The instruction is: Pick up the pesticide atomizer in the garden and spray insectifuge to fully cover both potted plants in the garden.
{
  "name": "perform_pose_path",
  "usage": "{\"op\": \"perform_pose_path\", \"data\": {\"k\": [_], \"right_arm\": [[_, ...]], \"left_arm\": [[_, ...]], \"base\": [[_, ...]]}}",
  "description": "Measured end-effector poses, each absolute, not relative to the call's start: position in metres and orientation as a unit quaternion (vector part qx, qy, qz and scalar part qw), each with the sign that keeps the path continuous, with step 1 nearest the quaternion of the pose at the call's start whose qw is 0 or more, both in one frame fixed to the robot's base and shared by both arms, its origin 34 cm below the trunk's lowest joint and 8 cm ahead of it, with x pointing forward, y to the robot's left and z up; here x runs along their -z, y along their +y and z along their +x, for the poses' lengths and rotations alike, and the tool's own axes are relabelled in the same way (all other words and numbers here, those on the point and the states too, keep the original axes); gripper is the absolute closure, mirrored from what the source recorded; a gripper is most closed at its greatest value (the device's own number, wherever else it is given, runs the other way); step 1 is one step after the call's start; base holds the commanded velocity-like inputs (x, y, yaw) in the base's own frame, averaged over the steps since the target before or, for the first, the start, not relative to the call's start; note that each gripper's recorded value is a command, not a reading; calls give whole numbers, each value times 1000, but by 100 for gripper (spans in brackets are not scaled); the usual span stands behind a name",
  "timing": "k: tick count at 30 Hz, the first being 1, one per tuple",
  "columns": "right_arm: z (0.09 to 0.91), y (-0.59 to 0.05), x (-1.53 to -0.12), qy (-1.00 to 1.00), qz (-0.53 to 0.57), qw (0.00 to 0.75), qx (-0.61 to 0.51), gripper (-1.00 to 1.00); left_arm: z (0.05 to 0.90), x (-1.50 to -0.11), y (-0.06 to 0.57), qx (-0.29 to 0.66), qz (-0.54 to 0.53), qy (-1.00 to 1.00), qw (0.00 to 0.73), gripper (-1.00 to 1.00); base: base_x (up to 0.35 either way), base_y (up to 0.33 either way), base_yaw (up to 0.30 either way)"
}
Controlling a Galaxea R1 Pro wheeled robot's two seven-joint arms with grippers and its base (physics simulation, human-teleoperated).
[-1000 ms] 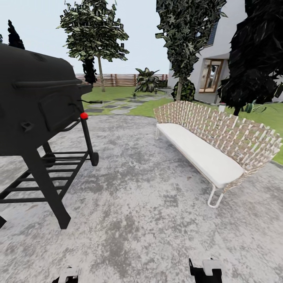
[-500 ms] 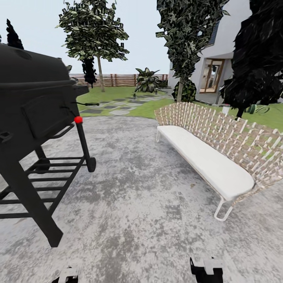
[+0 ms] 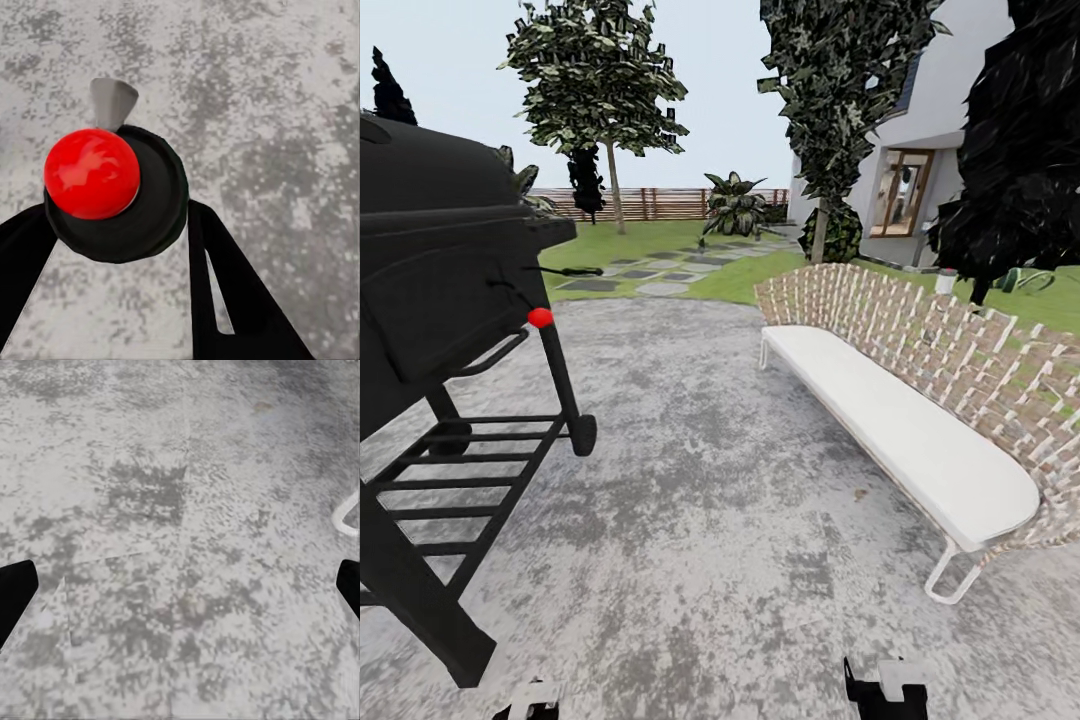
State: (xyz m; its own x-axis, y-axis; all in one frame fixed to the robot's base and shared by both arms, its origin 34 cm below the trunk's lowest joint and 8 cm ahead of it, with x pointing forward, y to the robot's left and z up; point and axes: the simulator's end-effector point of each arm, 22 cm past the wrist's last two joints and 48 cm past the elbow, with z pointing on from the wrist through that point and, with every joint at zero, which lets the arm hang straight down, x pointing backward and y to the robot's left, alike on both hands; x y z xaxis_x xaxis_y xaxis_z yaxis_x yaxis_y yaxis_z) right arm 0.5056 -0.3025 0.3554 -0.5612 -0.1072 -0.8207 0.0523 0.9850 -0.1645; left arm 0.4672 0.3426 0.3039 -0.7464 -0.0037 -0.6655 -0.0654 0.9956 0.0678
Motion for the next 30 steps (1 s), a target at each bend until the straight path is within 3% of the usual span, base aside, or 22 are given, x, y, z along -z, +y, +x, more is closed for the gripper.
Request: {"op": "perform_pose_path", "data": {"k": [7,15,30], "right_arm": [[506,-300,-355,880,-15,468,84,-100],[506,-300,-355,880,-15,468,83,-100],[506,-299,-355,880,-15,468,83,-100]], "left_arm": [[467,-304,343,-43,-18,933,356,100],[467,-304,342,-43,-18,933,356,100],[467,-304,341,-40,-17,934,356,100]], "base": [[340,0,10],[340,0,156],[340,-19,8]]}}
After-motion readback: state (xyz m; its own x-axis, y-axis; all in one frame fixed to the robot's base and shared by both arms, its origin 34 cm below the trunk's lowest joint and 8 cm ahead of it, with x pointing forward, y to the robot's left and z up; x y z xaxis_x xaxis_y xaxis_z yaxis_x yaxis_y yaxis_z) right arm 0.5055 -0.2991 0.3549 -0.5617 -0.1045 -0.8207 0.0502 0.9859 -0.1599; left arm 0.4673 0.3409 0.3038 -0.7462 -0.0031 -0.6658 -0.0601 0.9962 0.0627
